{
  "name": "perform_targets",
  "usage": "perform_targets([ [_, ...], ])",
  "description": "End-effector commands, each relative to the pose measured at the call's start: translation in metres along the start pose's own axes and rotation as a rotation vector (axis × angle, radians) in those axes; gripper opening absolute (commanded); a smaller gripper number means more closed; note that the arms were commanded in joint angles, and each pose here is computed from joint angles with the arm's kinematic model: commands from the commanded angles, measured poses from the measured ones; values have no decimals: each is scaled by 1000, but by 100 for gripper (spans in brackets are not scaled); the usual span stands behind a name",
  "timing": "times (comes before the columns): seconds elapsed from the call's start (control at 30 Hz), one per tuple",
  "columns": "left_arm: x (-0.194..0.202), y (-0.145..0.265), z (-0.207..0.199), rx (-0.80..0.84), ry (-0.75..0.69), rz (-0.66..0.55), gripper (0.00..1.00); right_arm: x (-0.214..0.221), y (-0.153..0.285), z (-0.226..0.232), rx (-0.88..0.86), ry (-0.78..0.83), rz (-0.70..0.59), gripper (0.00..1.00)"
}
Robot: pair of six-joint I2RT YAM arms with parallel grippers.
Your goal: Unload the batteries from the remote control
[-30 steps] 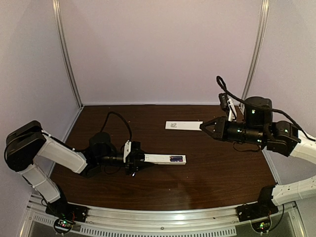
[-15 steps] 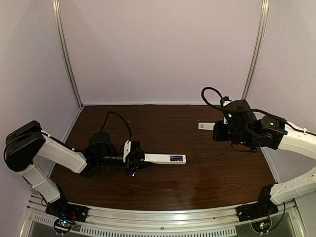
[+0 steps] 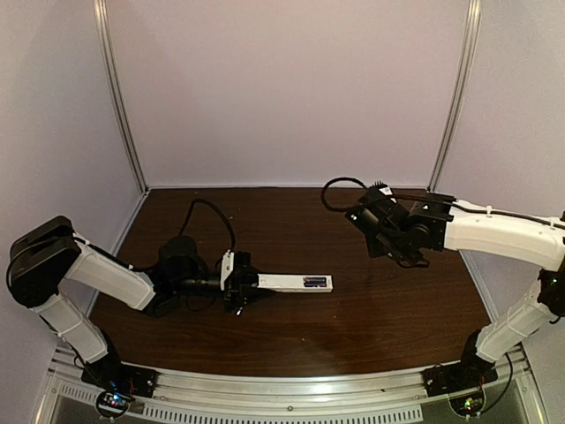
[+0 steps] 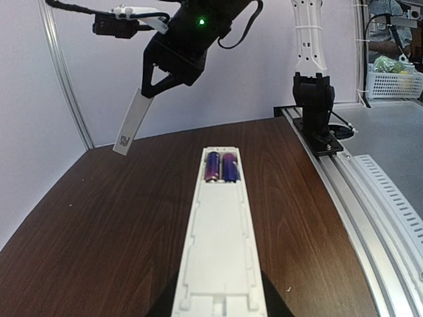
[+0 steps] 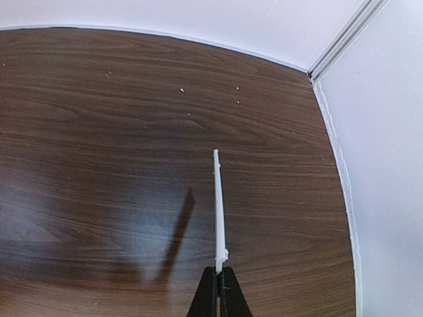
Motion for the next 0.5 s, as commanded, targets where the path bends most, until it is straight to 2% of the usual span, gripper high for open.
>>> perform_targets([
  [0.0, -20, 1, 3, -15, -47, -70, 0, -3, -9, -4, 111, 95, 24, 0],
  [0.23, -21, 1, 3, -16, -49, -68, 0, 6, -58, 10, 187, 190, 147, 0],
  [0.47, -21, 1, 3, -19, -50, -66, 0, 12, -92, 24, 173, 224, 222, 0],
])
Point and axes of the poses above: each gripper's point midway between its finger pads, its own y axis back along the fingers, its own z axis along the line the jaws close on, x = y × z, the point moved 4 cm from there along y, back along the fingers, and after that the axes turned 3 degrees about y, right-handed, at the moved point
